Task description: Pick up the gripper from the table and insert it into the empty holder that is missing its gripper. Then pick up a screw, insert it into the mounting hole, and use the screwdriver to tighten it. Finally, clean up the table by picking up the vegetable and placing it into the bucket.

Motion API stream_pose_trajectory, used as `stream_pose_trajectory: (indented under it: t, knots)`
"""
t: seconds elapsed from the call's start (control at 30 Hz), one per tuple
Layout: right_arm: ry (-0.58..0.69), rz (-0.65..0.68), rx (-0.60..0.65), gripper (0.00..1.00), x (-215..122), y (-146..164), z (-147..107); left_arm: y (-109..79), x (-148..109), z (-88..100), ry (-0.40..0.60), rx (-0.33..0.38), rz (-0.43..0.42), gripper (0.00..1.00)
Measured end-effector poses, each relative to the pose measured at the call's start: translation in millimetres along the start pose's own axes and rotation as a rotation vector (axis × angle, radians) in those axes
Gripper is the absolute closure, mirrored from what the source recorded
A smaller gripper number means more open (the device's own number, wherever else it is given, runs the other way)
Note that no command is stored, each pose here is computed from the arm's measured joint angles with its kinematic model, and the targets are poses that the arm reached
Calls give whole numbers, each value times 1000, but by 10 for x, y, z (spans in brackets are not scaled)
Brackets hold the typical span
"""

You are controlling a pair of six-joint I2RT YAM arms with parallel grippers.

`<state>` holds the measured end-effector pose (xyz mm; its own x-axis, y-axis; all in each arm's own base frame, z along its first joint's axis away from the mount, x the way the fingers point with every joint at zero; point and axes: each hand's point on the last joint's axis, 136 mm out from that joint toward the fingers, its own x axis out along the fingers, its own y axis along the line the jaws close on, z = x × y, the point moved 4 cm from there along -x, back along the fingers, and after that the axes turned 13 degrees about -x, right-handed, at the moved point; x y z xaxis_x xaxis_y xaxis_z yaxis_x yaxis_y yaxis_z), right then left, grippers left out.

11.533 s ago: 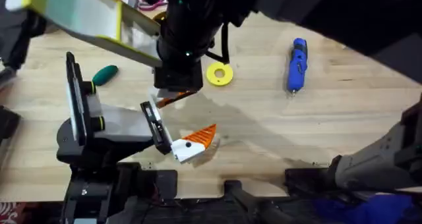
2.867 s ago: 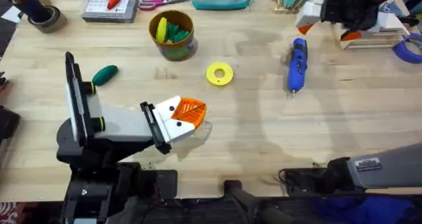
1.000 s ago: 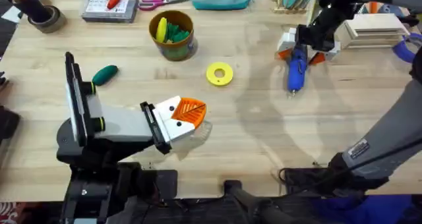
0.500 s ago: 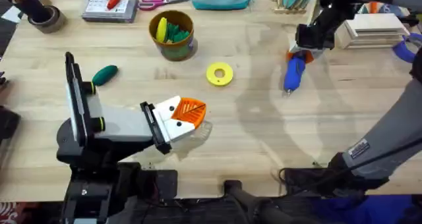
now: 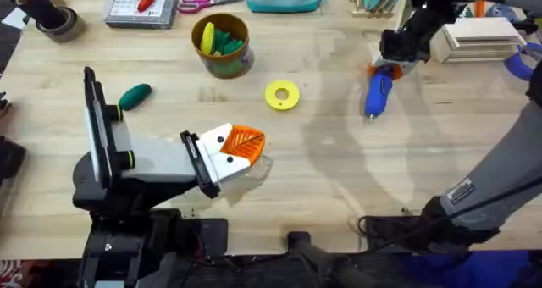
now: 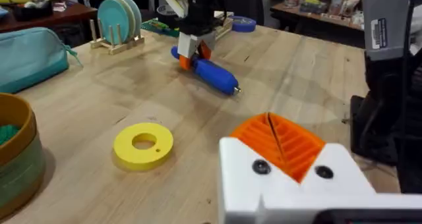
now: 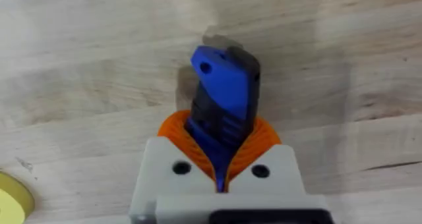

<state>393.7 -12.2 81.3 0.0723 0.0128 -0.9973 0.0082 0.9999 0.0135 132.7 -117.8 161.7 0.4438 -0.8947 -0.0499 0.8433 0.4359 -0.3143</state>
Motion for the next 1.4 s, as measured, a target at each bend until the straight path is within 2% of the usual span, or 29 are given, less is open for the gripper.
stream_pose_trajectory:
  t: [0.23,0.6,0.8,0.93,1.13,1.2,1.23,1.4]
  knots:
    - [-114,18,-6,975,-318,27,244,0,0,0,0,0,0,997]
    - [-481,42,-43,975,-1602,169,517,0,0,0,0,0,0,997]
    - [-729,88,-127,975,-2199,507,647,0,0,0,0,0,0,997]
    - [-926,185,-234,975,-2623,847,756,0,0,0,0,0,0,997]
    - [-1161,416,-435,975,-3174,1391,771,0,0,0,0,0,0,997]
    - [-1224,509,-518,975,-3337,1563,731,0,0,0,0,0,0,997]
    - [-1300,644,-621,975,-3566,1769,639,0,0,0,0,0,0,997]
    - [-1380,839,-766,975,-3879,1998,438,0,0,0,0,0,0,997]
